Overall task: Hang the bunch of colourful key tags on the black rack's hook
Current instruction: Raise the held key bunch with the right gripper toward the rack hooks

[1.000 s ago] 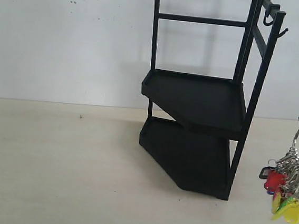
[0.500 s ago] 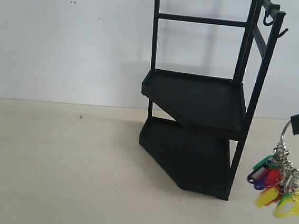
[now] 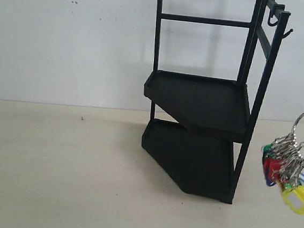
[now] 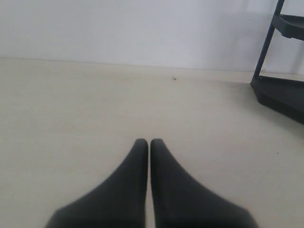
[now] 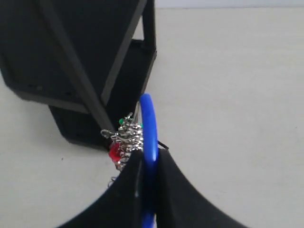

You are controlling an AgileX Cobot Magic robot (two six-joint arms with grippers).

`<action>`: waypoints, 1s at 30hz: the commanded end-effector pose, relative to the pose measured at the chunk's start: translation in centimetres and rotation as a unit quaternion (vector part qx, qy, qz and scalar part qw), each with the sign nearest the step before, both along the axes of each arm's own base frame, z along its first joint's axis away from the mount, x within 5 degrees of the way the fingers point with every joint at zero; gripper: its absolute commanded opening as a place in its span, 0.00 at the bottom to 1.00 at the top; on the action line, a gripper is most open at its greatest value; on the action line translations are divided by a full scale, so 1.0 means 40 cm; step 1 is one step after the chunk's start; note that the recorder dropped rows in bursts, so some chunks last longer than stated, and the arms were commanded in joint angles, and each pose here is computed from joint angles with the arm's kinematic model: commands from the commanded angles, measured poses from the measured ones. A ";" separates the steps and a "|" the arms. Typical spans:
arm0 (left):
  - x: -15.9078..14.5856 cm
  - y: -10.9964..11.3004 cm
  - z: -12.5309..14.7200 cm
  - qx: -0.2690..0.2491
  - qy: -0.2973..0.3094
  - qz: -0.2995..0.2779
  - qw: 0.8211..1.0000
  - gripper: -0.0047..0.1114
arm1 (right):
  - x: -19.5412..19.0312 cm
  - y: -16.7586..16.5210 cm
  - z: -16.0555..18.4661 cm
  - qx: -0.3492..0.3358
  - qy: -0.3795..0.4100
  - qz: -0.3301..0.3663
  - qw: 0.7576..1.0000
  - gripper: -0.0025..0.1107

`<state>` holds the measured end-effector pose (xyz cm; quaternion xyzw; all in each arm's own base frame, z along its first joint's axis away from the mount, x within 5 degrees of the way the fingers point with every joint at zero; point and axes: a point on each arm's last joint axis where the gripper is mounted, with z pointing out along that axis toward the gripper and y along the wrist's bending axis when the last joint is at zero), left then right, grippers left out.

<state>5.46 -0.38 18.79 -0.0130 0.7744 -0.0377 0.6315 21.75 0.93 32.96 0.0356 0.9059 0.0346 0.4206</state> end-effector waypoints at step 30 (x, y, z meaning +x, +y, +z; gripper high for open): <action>0.000 0.000 0.000 0.004 -0.003 0.000 1.000 0.08 | 0.061 -0.020 0.184 -0.053 -0.183 -0.010 0.982 0.02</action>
